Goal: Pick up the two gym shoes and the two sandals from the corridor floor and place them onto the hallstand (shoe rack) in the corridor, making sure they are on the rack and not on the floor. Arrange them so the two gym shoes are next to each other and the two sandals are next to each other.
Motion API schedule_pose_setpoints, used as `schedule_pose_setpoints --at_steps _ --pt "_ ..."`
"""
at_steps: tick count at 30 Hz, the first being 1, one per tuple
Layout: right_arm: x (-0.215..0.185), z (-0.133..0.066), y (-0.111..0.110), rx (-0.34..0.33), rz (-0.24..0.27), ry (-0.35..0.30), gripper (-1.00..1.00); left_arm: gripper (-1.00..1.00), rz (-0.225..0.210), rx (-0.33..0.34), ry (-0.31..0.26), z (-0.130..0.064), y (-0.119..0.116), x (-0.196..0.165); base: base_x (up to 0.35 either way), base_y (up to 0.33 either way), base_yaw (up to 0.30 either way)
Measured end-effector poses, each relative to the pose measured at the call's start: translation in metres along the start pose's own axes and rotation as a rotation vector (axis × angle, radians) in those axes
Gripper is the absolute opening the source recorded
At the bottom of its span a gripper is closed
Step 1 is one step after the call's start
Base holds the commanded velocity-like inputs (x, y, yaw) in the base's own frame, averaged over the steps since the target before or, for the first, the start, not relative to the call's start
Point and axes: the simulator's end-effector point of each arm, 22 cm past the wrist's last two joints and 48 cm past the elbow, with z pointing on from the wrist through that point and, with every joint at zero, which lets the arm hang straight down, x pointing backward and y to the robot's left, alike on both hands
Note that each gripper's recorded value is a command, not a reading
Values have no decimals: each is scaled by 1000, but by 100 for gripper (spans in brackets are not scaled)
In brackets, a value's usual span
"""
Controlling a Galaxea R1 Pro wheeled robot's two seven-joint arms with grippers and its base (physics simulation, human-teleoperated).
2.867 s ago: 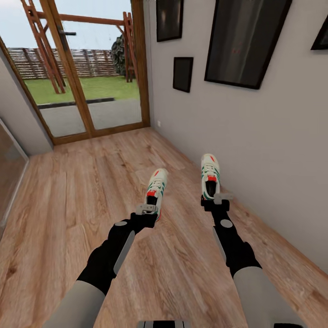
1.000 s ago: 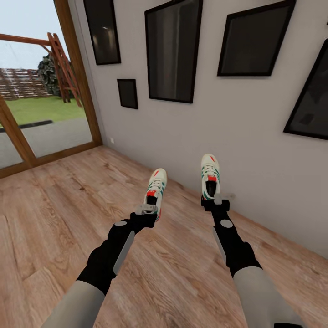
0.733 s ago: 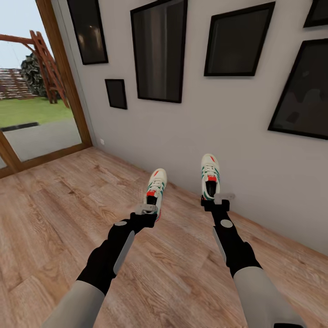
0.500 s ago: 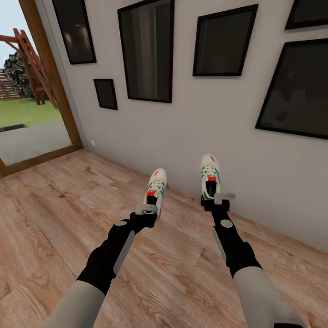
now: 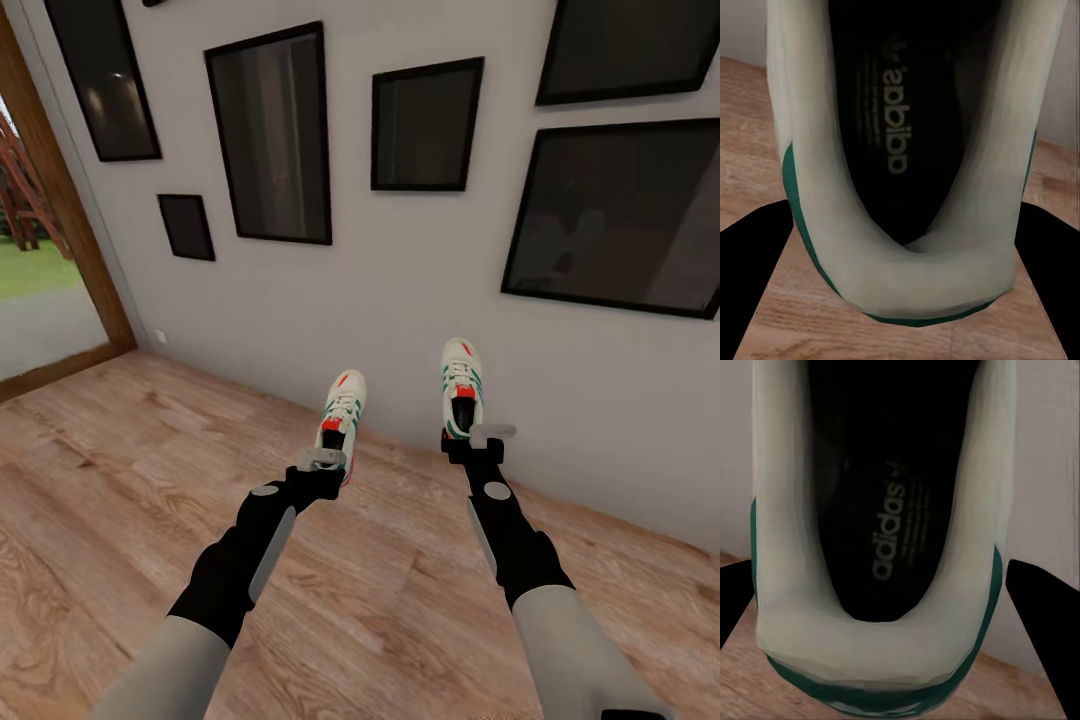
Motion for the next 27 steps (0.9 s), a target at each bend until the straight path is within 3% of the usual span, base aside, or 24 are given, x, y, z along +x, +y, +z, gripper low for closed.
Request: schedule_pose_setpoints --at_steps 11,20,27 --pt "0 0 0 0 0 0 -100 -100 0 0 0 0 0 0 0 0 -250" --pt "0 0 -1 2 0 0 -100 -100 0 0 -1 0 0 -1 0 0 -82" --pt "6 -2 -1 3 1 -4 -100 -100 1 0 -5 1 0 6 0 0 -253"
